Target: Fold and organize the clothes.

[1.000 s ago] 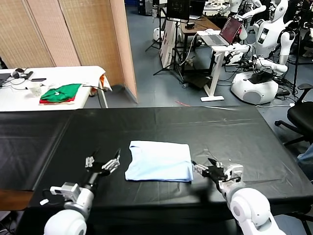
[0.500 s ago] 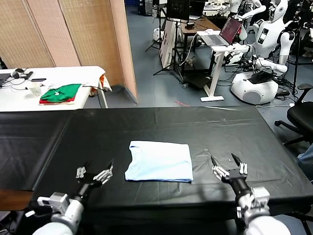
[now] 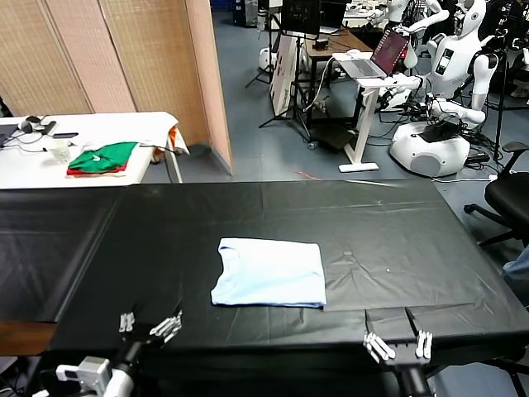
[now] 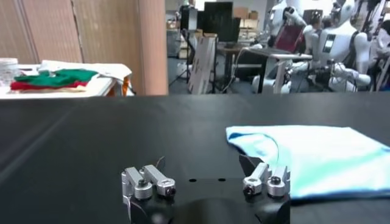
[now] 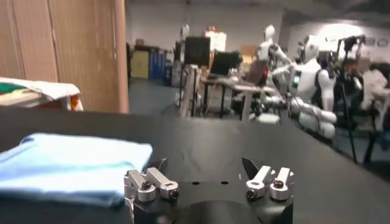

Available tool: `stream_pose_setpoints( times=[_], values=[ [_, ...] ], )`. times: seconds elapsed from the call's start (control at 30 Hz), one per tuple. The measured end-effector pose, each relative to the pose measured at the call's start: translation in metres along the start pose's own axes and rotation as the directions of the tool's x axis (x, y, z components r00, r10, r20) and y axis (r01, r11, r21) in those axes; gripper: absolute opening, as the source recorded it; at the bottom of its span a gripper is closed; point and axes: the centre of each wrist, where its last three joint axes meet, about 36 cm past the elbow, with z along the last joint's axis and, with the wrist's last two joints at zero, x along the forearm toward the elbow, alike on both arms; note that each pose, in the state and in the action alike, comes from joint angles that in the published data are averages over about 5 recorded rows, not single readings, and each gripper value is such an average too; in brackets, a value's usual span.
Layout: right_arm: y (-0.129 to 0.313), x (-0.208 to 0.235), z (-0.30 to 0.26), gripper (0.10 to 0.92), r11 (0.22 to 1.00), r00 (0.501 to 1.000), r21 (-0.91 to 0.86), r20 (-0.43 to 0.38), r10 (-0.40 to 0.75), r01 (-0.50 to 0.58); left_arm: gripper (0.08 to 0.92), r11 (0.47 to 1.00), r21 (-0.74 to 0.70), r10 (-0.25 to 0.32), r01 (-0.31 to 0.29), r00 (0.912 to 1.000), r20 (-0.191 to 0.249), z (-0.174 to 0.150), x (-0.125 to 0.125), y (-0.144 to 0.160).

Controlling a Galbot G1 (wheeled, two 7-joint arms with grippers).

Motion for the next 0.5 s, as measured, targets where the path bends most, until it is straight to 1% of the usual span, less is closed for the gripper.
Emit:
stream_pose_setpoints(
  times=[0.17,0.5],
  values=[
    [0.007,0.015,-0.002,0.907,1.000,0.999,-0.018,-0.039,-0.005,0.004,0.907,1.000,0.001,-0.007,0.007,0.9999,-0.014,0.005,0.005,0.001],
    [0.010,0.022,-0.004,0.907,0.999,0.998,-0.029,-0.053,-0.016,0.014,0.907,1.000,-0.004,0.001,-0.001,0.9998,-0.022,0.005,0.010,0.002]
  ],
)
